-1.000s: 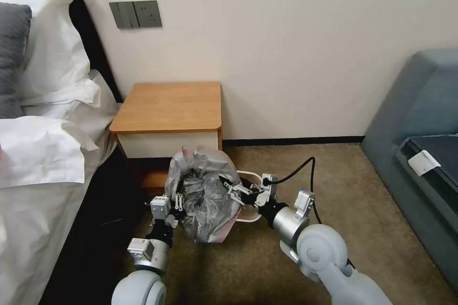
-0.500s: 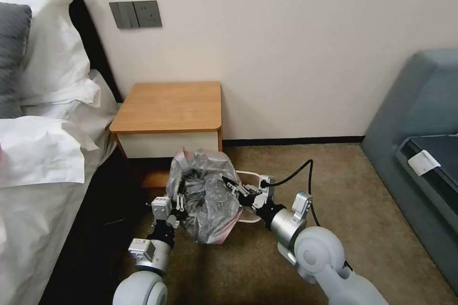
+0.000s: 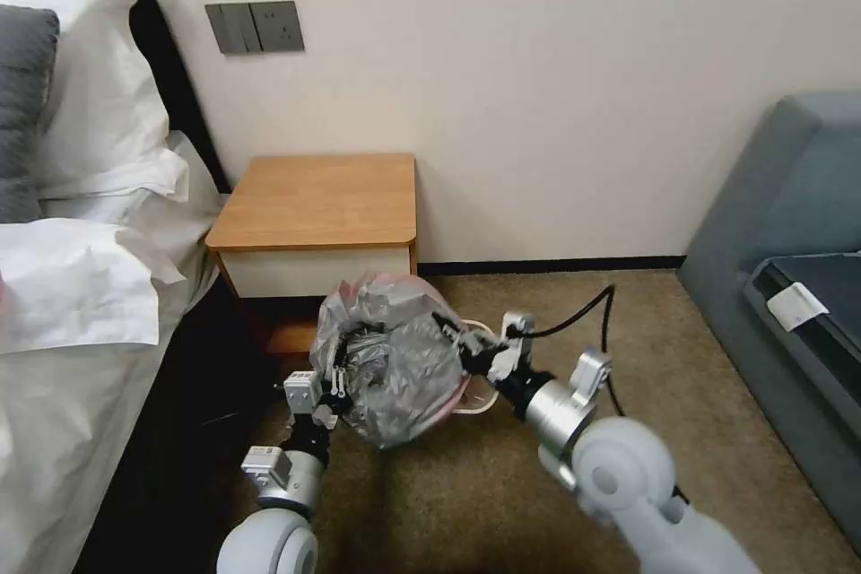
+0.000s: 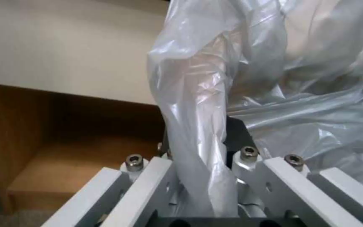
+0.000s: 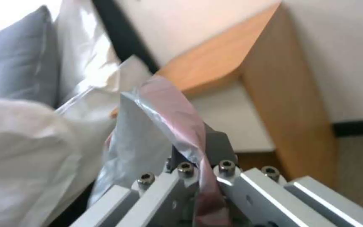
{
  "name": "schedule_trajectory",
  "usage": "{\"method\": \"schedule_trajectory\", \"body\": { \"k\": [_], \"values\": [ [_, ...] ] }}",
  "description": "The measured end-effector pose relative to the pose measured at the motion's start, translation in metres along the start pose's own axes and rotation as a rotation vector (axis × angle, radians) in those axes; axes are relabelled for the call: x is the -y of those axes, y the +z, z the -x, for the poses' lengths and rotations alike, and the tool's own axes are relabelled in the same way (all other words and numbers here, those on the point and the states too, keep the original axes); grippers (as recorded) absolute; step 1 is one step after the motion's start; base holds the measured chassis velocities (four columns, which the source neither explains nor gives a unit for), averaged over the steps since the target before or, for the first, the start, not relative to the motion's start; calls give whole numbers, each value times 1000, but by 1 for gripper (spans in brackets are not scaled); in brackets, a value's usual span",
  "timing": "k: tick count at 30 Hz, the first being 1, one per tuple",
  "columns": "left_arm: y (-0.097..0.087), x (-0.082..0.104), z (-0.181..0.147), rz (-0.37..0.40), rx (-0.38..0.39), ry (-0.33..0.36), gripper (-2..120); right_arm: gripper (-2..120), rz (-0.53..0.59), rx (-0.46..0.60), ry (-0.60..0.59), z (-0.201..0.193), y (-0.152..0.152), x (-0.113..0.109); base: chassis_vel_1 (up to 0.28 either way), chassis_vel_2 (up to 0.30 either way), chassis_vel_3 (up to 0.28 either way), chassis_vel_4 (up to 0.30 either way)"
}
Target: Pick up the garbage bag from the table and place it over the trash can.
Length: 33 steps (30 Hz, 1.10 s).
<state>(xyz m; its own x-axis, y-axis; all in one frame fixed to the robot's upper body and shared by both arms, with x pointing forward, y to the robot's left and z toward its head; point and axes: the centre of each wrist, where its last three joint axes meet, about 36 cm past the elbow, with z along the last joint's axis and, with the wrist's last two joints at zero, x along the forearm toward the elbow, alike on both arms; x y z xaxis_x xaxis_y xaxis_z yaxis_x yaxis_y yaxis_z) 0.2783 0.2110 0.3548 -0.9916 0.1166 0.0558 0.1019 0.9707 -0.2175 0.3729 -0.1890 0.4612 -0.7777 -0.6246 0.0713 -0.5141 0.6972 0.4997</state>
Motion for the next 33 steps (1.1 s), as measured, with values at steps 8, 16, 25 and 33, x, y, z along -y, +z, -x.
{"method": "schedule_trajectory", "body": {
  "k": [8, 16, 25, 33],
  "values": [
    [-5, -5, -6, -47, -2, 16, 8, 0, -31, -24, 81, 19, -27, 21, 0, 0, 0, 0],
    [-12, -15, -4, -119, 26, 28, 8, 0, 9, -162, 145, 12, -35, 28, 0, 0, 0, 0],
    [-27, -28, 4, -208, 78, 119, 8, 0, 151, -224, 171, -4, -44, 22, 0, 0, 0, 0],
    [-30, -33, 13, -259, 79, 100, 8, 0, 240, -241, 154, -16, -46, 14, 0, 0, 0, 0]
  ]
}}
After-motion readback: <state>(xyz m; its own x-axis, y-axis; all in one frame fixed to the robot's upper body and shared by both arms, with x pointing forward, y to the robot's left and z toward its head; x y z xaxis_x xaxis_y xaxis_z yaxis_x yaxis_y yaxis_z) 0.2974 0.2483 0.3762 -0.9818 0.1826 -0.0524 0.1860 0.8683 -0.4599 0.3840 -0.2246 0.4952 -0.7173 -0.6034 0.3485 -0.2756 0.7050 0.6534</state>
